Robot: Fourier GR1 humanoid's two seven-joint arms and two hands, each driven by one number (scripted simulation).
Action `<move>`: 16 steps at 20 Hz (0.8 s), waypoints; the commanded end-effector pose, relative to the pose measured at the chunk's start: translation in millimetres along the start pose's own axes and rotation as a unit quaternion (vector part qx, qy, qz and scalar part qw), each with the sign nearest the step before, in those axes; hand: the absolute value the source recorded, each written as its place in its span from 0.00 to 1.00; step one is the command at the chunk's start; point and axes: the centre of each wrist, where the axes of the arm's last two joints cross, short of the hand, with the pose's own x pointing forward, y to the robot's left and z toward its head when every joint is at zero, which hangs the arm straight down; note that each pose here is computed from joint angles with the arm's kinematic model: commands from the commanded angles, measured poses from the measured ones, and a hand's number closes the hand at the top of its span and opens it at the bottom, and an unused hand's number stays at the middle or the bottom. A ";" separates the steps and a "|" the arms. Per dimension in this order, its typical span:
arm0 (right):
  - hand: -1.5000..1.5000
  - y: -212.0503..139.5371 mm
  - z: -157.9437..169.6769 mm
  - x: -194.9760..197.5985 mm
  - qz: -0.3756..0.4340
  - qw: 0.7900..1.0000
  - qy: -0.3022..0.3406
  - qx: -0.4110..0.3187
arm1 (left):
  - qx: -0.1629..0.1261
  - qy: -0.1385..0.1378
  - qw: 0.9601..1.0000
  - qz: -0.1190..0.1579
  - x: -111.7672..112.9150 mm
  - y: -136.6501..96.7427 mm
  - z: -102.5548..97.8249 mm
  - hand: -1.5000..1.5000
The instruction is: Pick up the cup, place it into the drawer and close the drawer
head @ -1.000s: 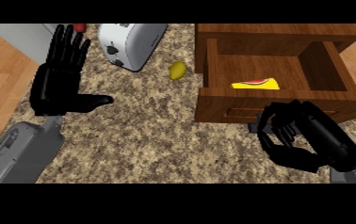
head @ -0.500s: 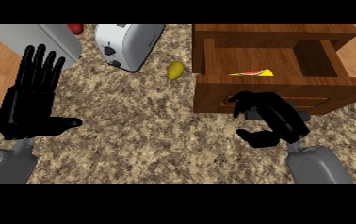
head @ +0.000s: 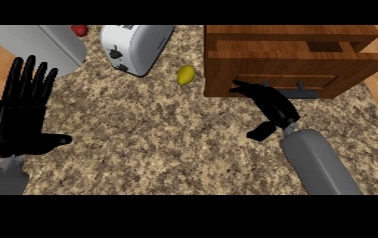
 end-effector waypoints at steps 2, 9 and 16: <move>0.00 -13.4 -22.7 -26.3 -0.016 1.000 0.004 0.009 | -0.001 0.003 1.000 0.009 -7.1 7.7 -0.3 0.00; 0.00 -27.4 -52.1 -39.0 -0.054 0.998 0.005 0.011 | -0.009 0.005 1.000 0.017 -2.9 27.4 6.2 0.00; 0.00 -57.6 -49.7 -57.5 -0.038 0.999 0.030 0.013 | -0.026 0.005 0.999 0.018 -8.1 8.0 -2.0 0.00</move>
